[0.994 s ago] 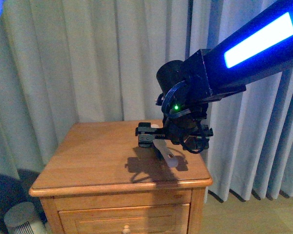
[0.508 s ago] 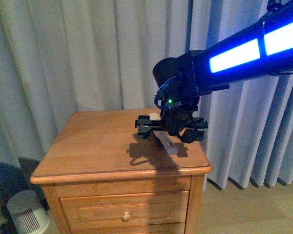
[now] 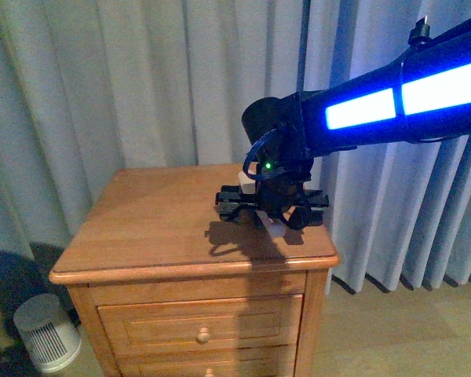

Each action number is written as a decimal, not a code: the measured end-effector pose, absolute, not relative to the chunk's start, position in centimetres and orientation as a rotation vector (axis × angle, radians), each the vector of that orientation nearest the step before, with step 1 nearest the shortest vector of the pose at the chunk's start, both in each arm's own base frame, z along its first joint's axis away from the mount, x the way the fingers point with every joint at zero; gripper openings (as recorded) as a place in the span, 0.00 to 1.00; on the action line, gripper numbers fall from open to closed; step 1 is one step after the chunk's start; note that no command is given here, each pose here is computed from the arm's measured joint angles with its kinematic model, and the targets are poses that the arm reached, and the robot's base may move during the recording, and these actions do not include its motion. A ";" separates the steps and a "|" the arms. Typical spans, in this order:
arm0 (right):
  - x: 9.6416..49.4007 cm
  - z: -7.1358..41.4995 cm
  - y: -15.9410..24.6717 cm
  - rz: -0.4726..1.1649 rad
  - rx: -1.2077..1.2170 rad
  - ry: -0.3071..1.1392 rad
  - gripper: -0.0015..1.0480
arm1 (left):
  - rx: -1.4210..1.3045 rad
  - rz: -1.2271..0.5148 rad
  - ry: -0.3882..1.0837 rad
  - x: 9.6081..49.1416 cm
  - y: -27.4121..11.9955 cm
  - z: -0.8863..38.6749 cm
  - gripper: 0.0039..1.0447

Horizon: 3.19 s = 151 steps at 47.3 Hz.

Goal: Clean up trash

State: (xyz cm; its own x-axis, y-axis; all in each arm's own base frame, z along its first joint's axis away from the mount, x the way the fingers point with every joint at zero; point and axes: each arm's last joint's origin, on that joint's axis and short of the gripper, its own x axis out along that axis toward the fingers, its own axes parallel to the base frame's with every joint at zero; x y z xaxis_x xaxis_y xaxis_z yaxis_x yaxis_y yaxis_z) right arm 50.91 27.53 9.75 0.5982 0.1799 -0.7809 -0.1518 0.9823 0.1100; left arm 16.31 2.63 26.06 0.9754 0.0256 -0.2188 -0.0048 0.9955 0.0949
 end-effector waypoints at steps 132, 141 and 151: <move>10.4 18.7 5.4 0.369 0.204 -0.115 0.16 | 0.094 0.015 0.222 16.3 2.6 26.1 0.24; 10.3 18.6 5.4 0.364 0.205 -0.115 0.16 | 0.094 0.008 0.221 16.3 2.6 26.1 0.24; 10.3 18.6 5.4 0.369 0.204 -0.114 0.16 | 0.094 0.016 0.222 16.3 2.6 26.0 0.24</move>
State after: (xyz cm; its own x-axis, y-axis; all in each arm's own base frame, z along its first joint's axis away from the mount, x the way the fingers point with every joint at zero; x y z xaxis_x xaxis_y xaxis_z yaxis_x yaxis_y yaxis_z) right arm 10.34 5.38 18.60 0.9266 0.3458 0.1476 -0.3687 0.9126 0.1767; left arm 16.29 2.63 26.05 0.9754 0.0259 -0.2188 -0.0052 0.9955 0.0950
